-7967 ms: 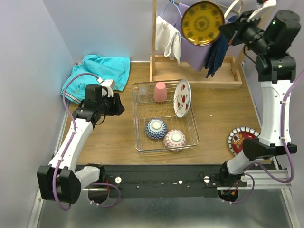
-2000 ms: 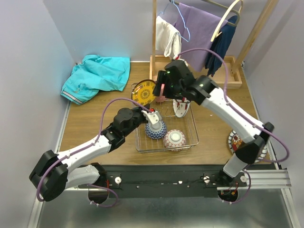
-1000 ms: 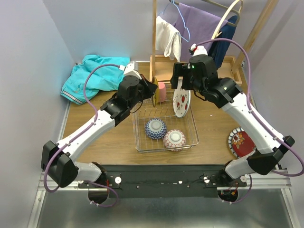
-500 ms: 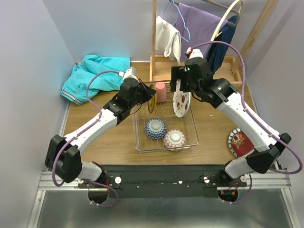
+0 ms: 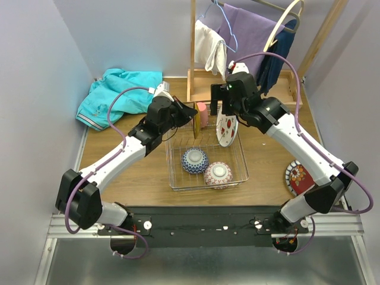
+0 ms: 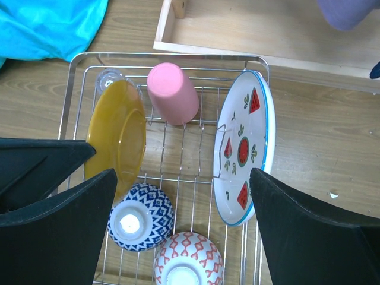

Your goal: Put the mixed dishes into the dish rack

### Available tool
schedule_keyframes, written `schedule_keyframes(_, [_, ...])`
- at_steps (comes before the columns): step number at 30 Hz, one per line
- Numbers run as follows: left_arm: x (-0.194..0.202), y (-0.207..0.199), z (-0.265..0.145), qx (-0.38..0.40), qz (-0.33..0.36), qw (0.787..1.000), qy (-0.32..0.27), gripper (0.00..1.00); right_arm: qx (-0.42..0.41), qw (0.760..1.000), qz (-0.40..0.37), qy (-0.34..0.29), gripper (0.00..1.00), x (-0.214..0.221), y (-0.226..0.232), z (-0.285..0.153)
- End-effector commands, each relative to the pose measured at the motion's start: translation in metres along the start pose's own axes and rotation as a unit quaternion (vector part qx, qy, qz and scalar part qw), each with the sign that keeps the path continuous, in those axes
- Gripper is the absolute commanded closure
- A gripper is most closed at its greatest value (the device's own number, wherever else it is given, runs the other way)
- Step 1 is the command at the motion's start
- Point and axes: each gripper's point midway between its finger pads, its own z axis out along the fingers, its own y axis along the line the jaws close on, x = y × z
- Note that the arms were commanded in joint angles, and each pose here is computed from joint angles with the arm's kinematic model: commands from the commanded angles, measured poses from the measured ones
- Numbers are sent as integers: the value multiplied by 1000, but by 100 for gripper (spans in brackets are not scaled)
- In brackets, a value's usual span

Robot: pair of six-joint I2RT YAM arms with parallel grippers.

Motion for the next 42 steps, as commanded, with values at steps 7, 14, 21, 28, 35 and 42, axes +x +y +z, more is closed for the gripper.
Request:
schedule_keyframes(7, [-19,6,-5,4,-24,999,-23,100,-5,1000,4,4,0,3,7,13])
schedule_keyframes(14, [9,38,1,-17,-29,999,20,100,-2,1000,-5,10,0,10,4,15])
schedule_keyframes(21, [21,55,3,-30,-19,999,32,100,-3,997,-63,46,0,41,-10,8])
schedule_keyframes(28, [15,37,5,10,3,1000,29,52,7,989,-119,92,0,67,-56,-11])
schedule_keyframes(35, [-5,11,-7,35,13,999,13,30,118,965,-173,157,0,85,-121,-30])
schedule_keyframes(42, [-44,-36,-38,85,47,995,-7,24,159,949,-180,204,0,111,-189,-83])
